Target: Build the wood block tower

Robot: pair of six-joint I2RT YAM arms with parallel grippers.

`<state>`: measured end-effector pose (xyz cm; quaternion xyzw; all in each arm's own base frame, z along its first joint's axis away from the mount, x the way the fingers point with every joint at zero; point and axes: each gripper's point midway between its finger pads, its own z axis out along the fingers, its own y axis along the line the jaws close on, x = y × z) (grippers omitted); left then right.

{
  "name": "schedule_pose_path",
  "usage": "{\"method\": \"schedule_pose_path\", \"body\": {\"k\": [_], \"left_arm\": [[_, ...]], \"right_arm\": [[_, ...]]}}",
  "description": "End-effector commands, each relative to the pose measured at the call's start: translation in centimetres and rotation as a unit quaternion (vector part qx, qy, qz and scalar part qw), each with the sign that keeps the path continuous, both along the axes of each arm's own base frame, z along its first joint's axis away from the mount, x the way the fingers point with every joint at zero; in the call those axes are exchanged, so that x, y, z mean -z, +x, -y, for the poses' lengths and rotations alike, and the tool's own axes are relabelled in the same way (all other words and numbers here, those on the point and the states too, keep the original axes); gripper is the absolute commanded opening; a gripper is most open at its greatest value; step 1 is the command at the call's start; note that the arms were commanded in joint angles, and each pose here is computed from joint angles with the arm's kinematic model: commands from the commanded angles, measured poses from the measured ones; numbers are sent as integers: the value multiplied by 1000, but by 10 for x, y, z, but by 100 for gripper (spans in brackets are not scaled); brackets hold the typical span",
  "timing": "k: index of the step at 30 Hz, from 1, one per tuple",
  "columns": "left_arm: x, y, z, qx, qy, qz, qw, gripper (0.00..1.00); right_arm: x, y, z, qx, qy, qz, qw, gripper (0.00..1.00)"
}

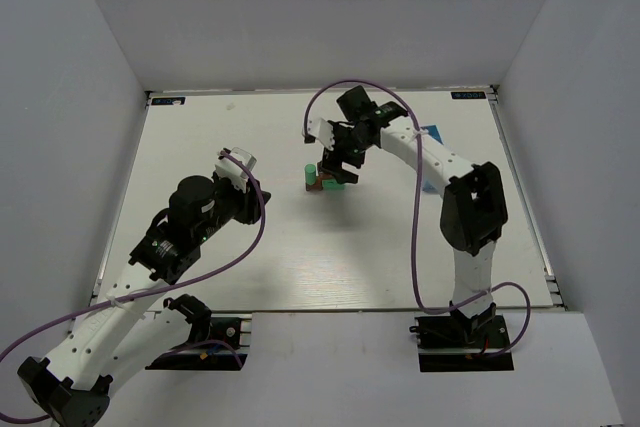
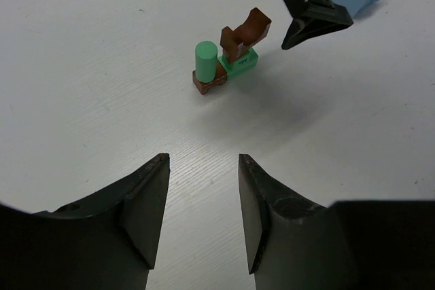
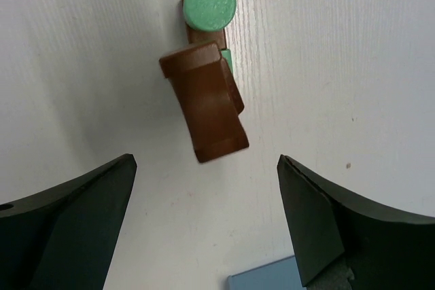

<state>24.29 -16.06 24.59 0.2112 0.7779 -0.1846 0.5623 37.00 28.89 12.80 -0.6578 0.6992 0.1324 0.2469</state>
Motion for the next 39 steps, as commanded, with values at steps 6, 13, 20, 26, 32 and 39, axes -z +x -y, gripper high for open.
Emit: {"method": "schedule_pose_path", "body": {"k": [6, 13, 20, 26, 32, 39], "left_arm": [[-3, 0, -6, -12, -1, 8, 1000, 62], [-8, 1, -17, -38, -1, 22, 999, 100], [-14, 0, -31, -65, 2, 49, 997, 100], [-16, -2, -43, -85, 6, 69, 994, 100], [-12, -4, -40, -71, 11, 73, 995, 100], [-21, -9, -43, -72, -3, 92, 993, 100]], "right_arm": [[-82, -6, 22, 39, 64, 111, 991, 90], [-87, -44, 50, 126, 129, 115, 977, 90], [-109, -89, 80, 198, 214, 138, 947, 90], [-104, -105, 107, 241, 262, 195, 914, 90], [-86, -99, 131, 321, 258, 207, 887, 90], [-85, -90, 144, 324, 224, 250, 885, 90]]}}
